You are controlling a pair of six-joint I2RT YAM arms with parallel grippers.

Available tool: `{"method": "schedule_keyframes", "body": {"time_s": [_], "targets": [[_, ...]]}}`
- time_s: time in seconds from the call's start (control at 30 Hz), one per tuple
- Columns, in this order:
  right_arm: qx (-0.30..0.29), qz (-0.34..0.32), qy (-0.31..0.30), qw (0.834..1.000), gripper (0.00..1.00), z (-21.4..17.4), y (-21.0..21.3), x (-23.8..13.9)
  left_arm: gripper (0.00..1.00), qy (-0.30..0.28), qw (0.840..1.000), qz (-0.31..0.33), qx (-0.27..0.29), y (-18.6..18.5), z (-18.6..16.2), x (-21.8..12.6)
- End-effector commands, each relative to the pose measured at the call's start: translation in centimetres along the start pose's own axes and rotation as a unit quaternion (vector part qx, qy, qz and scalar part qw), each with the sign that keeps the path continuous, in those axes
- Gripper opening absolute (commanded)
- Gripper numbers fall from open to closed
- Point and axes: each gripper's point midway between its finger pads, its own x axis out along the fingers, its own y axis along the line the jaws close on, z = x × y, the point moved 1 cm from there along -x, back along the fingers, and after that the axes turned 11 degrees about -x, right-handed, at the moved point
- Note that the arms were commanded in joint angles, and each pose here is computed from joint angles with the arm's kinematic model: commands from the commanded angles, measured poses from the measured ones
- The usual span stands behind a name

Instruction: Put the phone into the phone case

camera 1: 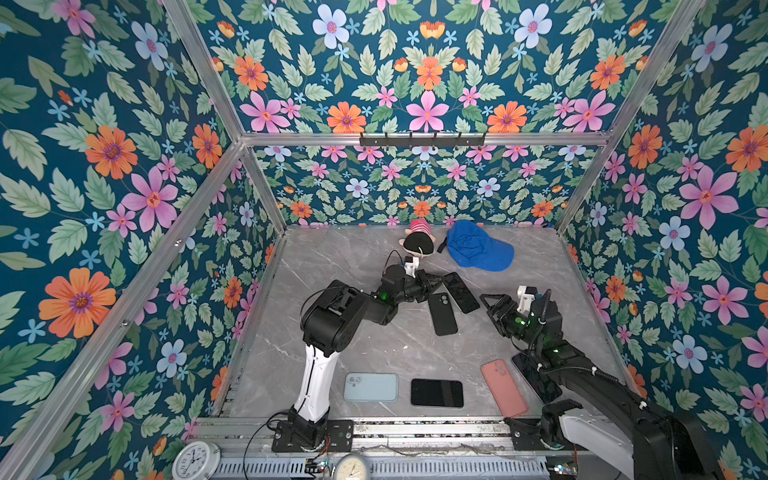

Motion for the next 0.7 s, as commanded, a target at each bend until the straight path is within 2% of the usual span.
{"method": "schedule_keyframes", "body": {"time_s": [0.0, 0.27, 0.67], "targets": [[0.022, 0.065, -0.013, 0.998, 0.76, 1.0, 2.5, 0.4, 0.0, -0.008, 0.998, -0.065, -0.005, -3.3, 0.2, -0.2], [0.036, 0.082, -0.006, 0.996, 0.73, 1.0, 2.3, 1.5, 0.0, -0.023, 0.996, -0.089, -0.014, -4.8, 0.9, -0.9], [0.053, 0.104, -0.001, 0.993, 0.47, 1.4, 2.8, 2.6, 0.0, -0.023, 0.993, -0.113, -0.03, -5.6, 0.8, -1.3]]}}
